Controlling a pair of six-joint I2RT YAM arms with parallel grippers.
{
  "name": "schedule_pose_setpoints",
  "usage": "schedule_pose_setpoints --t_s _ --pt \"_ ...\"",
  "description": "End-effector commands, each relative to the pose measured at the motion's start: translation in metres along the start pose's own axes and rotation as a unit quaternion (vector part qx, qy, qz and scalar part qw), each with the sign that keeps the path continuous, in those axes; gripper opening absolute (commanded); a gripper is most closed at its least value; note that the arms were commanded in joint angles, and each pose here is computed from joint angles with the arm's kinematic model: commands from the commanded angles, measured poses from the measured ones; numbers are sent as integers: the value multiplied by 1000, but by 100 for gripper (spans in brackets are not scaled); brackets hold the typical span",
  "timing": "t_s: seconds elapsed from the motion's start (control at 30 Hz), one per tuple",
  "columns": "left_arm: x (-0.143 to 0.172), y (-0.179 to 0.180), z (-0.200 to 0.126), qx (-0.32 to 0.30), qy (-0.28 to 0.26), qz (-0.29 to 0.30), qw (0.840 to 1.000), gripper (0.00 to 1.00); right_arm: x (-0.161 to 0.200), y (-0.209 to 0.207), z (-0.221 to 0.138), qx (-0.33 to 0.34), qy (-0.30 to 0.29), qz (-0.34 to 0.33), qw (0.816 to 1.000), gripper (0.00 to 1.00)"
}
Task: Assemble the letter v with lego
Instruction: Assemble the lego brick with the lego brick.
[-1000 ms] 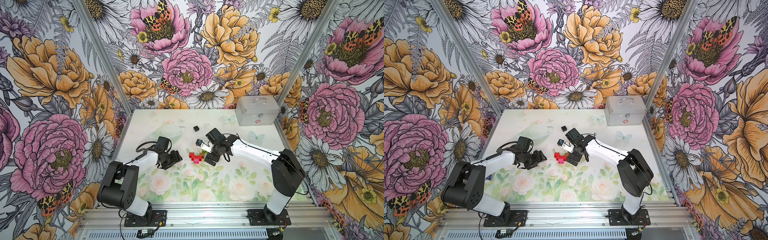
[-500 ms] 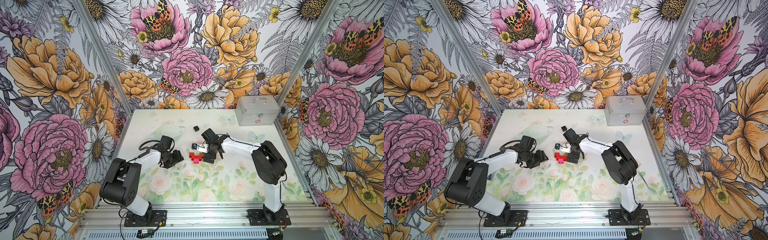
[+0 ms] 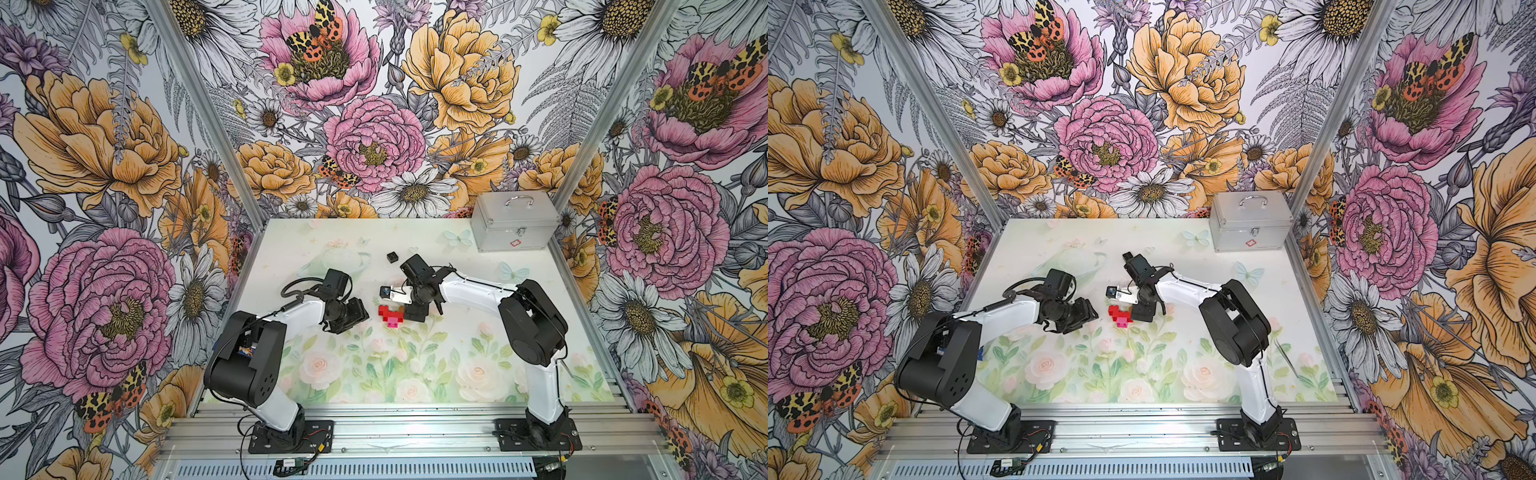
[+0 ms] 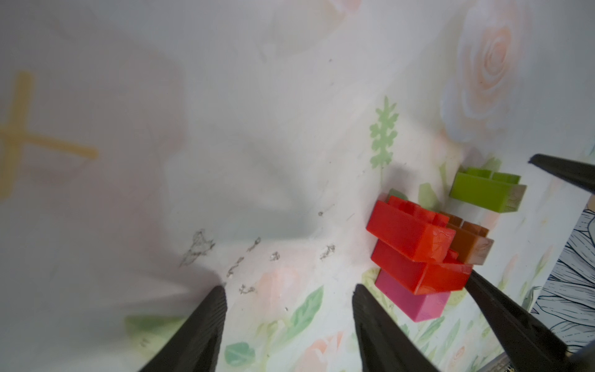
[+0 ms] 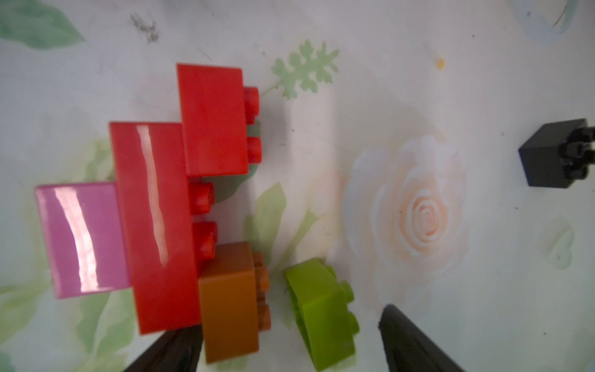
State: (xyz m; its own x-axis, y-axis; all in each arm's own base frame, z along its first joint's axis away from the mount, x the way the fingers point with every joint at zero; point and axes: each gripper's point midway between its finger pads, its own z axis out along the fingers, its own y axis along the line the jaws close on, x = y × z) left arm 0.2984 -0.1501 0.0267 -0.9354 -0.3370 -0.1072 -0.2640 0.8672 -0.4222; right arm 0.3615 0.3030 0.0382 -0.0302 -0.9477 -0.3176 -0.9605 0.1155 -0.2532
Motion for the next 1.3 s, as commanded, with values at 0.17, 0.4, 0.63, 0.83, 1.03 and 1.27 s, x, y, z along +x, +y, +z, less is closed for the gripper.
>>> schedule_pose_setpoints --t_s 0.17,0.4,0.63,0.83,1.03,1.27 --pt "12 7 18 -32 25 4 999 63 -4 9 4 -27 -10 -1 1000 78" --pt "13 9 26 -42 31 1 999 62 -3 14 8 -39 -10 -10 999 74" --pt "8 6 27 -42 27 0 999 62 -5 17 8 -53 -10 -15 998 70" --pt "9 6 28 -42 28 1 999 62 -6 14 5 -50 -8 -14 999 71" --pt "10 8 31 -44 33 4 998 62 -9 9 4 -45 -12 -20 999 72" --pt "6 7 34 -46 34 5 998 62 -7 7 11 -44 -4 -39 998 74"
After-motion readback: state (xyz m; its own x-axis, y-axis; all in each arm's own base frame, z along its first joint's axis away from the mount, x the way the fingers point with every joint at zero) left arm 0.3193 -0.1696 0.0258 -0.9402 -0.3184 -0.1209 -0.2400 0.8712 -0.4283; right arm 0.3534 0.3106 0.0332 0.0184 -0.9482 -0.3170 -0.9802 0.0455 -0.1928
